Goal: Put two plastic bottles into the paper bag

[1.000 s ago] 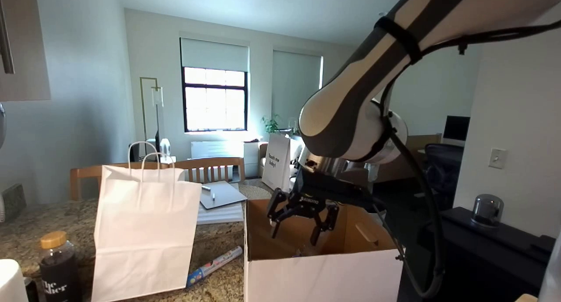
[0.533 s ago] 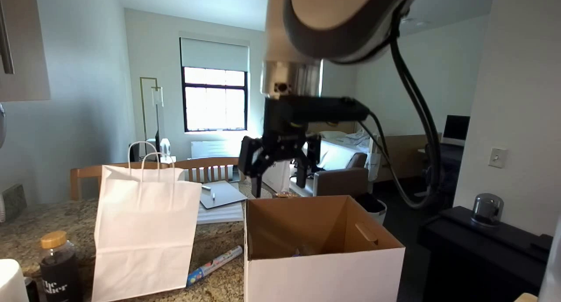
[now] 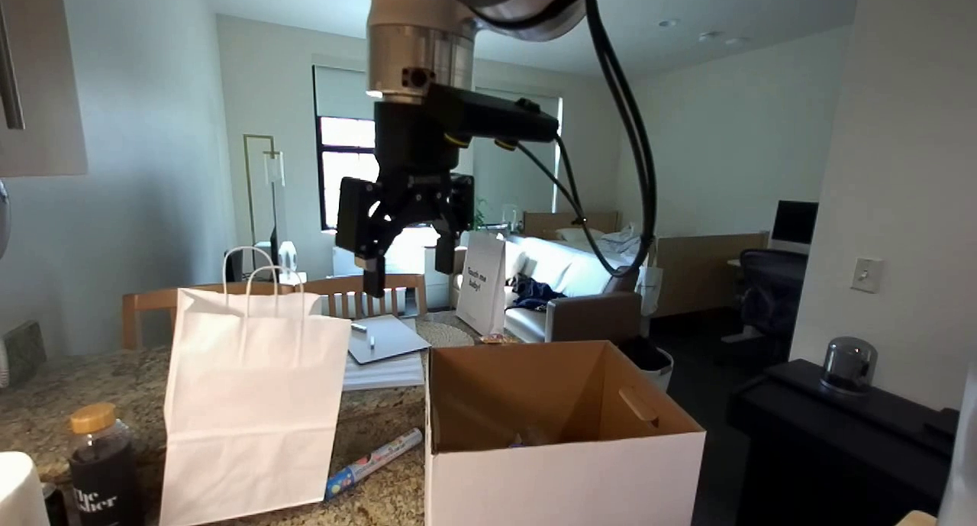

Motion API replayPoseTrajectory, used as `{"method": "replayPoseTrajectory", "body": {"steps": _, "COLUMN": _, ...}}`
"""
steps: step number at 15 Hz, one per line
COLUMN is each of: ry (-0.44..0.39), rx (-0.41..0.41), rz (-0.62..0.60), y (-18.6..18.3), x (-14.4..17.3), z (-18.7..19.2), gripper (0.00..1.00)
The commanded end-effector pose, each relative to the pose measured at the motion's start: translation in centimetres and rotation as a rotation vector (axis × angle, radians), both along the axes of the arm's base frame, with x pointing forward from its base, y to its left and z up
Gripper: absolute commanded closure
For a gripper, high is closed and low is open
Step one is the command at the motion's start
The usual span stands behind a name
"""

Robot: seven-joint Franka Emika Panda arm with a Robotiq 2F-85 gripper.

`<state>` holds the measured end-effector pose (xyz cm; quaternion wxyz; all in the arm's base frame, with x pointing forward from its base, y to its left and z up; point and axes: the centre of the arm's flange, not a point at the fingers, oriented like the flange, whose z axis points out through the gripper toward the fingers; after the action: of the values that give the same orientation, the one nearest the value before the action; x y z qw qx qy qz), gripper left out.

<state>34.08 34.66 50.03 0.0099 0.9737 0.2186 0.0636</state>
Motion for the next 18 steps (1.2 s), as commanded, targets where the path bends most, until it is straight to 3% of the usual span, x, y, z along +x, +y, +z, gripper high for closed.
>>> {"method": "replayPoseTrajectory", "body": {"steps": 1, "ry": 0.051, "rx": -0.006, "rz": 0.191, "y": 3.7, "x": 2.0, "z": -2.3, "gripper": 0.00}}
{"method": "replayPoseTrajectory", "body": {"steps": 6, "ry": 0.145, "rx": -0.013, "rz": 0.431, "y": 10.6, "x": 1.3, "z": -10.5, "gripper": 0.00}}
{"method": "replayPoseTrajectory", "body": {"steps": 7, "ry": 0.130, "rx": -0.033, "rz": 0.465, "y": 11.8, "x": 1.2, "z": -12.6, "gripper": 0.00}}
{"method": "replayPoseTrajectory", "body": {"steps": 12, "ry": 0.105, "rx": -0.109, "rz": 0.614, "y": 16.9, "x": 1.2, "z": -20.5, "gripper": 0.00}}
{"method": "replayPoseTrajectory", "body": {"steps": 18, "ry": 0.176, "rx": -0.124, "rz": 0.714, "y": 20.8, "x": 1.0, "z": -26.8, "gripper": 0.00}}
